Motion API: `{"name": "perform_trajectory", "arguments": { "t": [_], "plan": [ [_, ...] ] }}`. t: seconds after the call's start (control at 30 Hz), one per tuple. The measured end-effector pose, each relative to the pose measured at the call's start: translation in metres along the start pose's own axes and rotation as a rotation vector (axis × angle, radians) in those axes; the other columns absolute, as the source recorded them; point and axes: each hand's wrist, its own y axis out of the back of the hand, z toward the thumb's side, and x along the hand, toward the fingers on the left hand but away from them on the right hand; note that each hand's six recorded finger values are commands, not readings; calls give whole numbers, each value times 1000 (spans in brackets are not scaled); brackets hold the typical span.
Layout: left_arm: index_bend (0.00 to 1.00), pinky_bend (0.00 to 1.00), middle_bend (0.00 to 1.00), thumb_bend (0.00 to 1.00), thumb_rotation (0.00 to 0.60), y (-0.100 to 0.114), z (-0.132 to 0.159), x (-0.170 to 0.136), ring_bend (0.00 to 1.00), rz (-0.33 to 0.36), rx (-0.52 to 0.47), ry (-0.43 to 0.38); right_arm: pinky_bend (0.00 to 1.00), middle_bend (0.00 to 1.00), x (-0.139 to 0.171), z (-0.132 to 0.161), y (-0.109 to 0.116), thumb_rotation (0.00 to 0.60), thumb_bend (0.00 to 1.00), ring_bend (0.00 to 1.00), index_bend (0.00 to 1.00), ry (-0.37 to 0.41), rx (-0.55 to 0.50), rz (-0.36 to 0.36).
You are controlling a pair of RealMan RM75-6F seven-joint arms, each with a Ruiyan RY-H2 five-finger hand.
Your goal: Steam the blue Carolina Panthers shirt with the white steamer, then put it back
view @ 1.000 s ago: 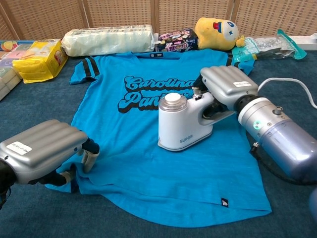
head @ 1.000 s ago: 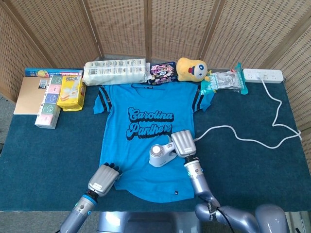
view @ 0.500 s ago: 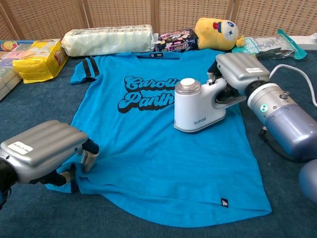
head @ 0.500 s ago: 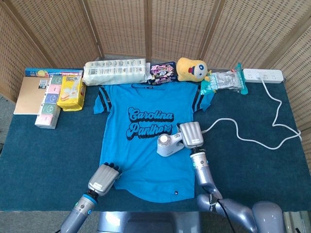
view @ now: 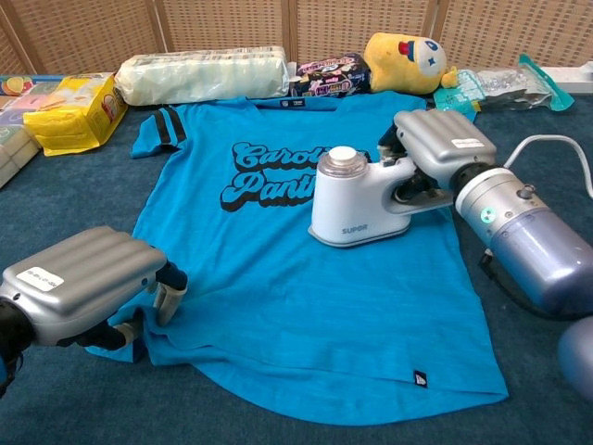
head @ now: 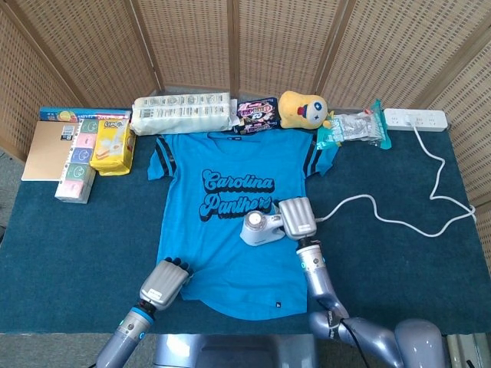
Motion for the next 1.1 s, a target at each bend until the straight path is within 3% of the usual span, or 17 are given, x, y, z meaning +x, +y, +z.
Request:
{"name": "perform_trajectory", "arguments": {
  "t": [0.3, 0.4, 0.57, 0.93, 1.1],
  "plan": [
    [583, 478, 507, 477, 600, -1, 0, -1, 420, 3, -7, 0, 662, 723, 33, 49, -3, 600, 400, 749, 698, 153, -47, 19],
    [582, 478, 507, 476, 600, -1, -1, -1, 419, 4, -8, 1, 662, 723, 40, 53, -3, 600, 399, 749, 698, 168, -45, 16],
    [582, 478, 507, 477, 600, -1, -2, -2, 419, 4, -8, 2, 662, 723, 40, 43, -4, 600, 399, 749, 698, 144, -34, 14],
    [582, 478, 507, 477, 600, -1, 1, -1, 419, 5, -7, -5, 659, 723, 34, -16, 12, 600, 399, 741, 698, 21, 5, -51],
    [582, 478, 507, 477, 600, -2, 3, -1, 420, 3, -5, -8, 659, 723, 35, -29, 12, 600, 399, 741, 698, -14, -4, -53]
  ]
}}
